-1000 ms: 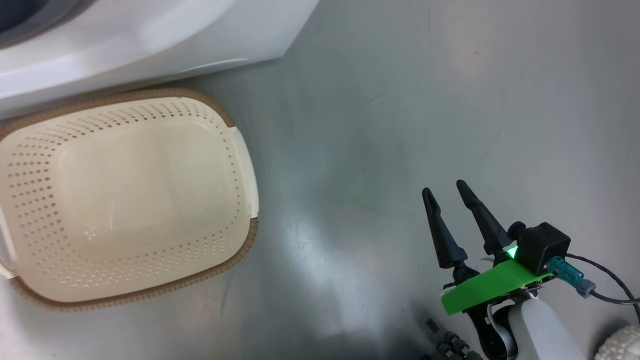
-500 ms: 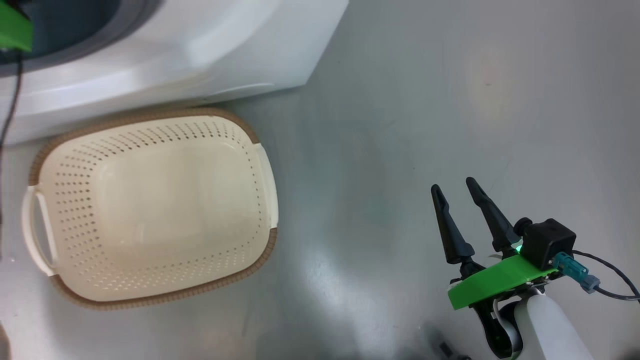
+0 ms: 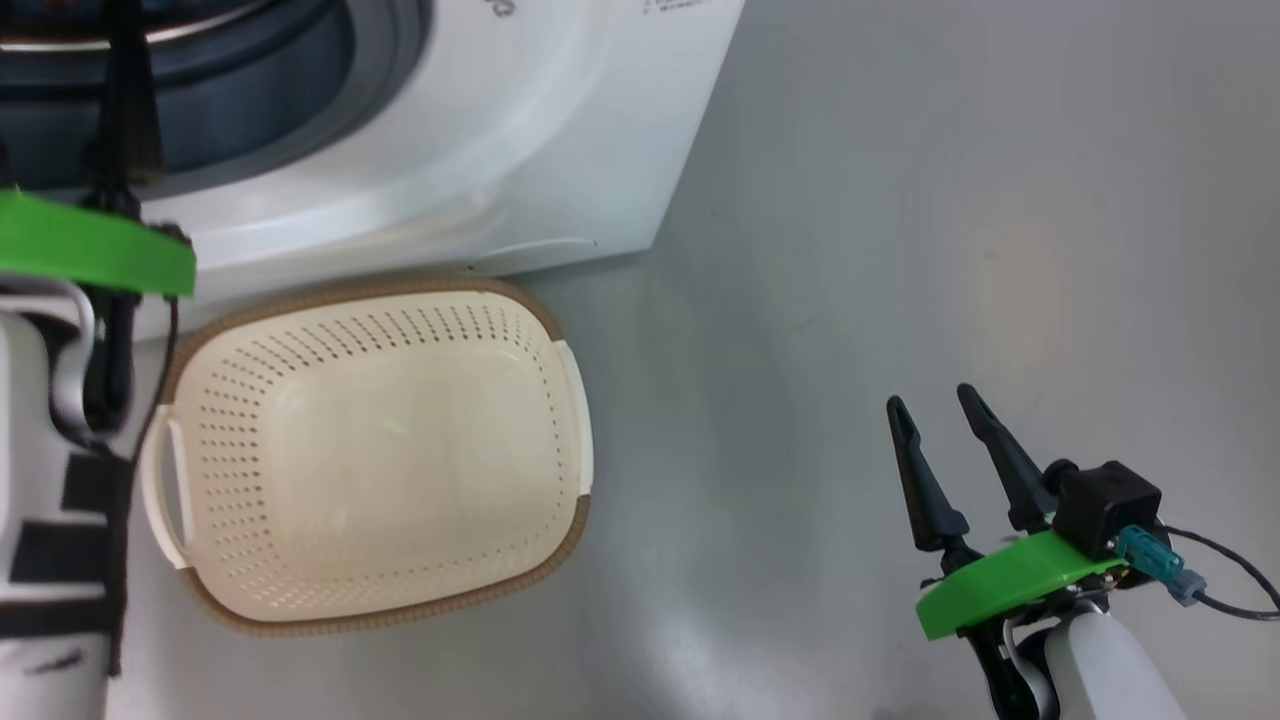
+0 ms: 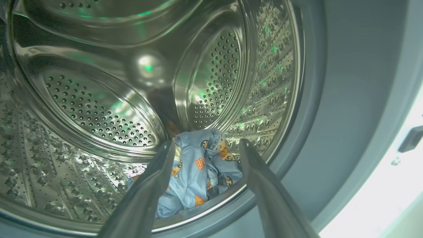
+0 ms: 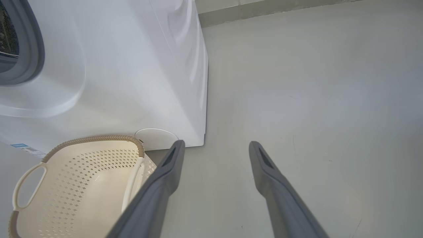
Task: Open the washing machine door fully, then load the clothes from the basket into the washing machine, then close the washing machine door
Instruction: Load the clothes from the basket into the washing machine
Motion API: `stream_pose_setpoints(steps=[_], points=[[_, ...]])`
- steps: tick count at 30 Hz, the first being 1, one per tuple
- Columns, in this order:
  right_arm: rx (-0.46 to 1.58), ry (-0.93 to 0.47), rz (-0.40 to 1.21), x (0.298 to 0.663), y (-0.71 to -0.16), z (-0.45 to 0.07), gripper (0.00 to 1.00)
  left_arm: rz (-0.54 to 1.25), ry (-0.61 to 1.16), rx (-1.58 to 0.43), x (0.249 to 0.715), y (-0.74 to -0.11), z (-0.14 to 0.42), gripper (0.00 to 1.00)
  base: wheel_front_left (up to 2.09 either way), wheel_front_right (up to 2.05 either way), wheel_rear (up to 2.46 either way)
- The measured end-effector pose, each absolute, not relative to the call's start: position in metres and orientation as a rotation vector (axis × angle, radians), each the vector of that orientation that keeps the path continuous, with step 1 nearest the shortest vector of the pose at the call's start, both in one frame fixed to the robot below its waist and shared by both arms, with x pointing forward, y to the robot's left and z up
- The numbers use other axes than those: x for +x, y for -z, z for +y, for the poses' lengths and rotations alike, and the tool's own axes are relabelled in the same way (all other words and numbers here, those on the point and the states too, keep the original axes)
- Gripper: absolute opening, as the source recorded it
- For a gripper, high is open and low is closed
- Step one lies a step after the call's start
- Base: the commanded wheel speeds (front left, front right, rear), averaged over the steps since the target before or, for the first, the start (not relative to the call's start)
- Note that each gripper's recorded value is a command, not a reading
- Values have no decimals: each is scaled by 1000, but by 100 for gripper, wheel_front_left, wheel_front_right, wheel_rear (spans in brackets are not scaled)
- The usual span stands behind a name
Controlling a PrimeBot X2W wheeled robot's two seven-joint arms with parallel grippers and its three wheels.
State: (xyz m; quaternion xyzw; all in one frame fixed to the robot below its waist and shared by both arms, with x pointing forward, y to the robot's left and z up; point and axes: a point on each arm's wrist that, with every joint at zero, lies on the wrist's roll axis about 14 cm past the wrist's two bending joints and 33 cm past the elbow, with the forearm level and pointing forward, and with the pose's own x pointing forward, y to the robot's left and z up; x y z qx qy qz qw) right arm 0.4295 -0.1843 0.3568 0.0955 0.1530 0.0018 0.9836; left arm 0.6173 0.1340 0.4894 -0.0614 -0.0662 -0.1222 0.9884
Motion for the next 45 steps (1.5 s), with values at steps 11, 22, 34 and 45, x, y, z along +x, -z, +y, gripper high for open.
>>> stream_pose_setpoints(steps=[11,22,34,45], points=[[175,-23,239,423,-388,-180,100,-164,191,-165,557,-511,147,100,0,0,0],[155,-3,191,405,-411,-189,100,-127,123,-175,494,-505,162,100,0,0,0],[138,4,129,386,-437,-193,100,-93,70,-168,436,-501,174,100,0,0,0],[117,10,58,367,-462,-197,100,-69,37,-172,394,-499,176,100,0,0,0]])
